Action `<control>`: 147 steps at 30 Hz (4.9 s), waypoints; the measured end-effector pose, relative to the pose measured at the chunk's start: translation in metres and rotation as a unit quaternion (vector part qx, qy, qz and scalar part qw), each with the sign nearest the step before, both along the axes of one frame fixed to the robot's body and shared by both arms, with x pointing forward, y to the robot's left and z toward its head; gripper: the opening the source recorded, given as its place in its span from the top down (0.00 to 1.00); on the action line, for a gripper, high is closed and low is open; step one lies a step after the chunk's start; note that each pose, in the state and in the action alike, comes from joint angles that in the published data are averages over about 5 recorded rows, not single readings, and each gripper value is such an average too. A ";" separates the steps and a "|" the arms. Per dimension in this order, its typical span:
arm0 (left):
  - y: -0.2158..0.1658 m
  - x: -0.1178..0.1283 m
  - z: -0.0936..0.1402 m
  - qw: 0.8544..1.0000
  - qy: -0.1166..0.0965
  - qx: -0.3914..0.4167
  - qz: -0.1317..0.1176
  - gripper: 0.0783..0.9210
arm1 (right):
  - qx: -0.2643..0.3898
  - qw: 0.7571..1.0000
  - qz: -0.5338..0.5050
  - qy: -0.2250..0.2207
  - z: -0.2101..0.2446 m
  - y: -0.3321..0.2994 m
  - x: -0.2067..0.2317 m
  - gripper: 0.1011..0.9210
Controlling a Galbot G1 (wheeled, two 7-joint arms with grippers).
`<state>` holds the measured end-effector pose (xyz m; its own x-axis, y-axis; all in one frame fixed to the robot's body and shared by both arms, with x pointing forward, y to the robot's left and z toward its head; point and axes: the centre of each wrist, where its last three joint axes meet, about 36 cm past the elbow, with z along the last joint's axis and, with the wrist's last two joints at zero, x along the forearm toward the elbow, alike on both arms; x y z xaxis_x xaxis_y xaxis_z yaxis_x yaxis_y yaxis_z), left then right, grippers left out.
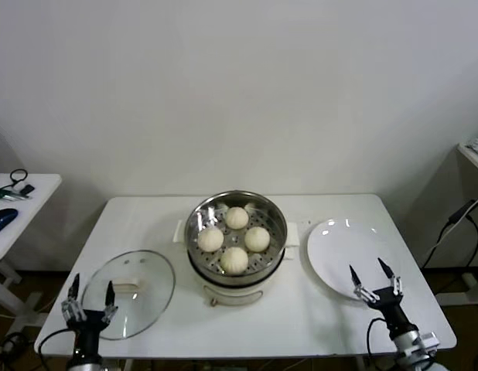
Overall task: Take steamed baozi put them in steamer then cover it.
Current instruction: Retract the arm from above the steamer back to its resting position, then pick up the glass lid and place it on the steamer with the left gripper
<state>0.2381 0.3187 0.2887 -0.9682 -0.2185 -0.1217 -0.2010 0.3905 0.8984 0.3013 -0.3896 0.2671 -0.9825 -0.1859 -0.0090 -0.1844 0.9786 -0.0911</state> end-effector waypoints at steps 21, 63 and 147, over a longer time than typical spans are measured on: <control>0.029 0.015 -0.058 0.974 0.083 0.205 -0.052 0.12 | -0.009 1.000 -0.007 -0.002 -0.022 0.007 -0.040 0.12; 0.040 0.067 -0.073 0.970 0.124 0.204 -0.032 0.93 | -0.010 1.000 0.001 -0.007 -0.026 0.016 -0.064 0.12; -0.264 0.128 0.151 0.983 0.045 0.149 -0.093 0.94 | -0.019 0.999 -0.005 -0.040 -0.008 0.024 -0.038 0.12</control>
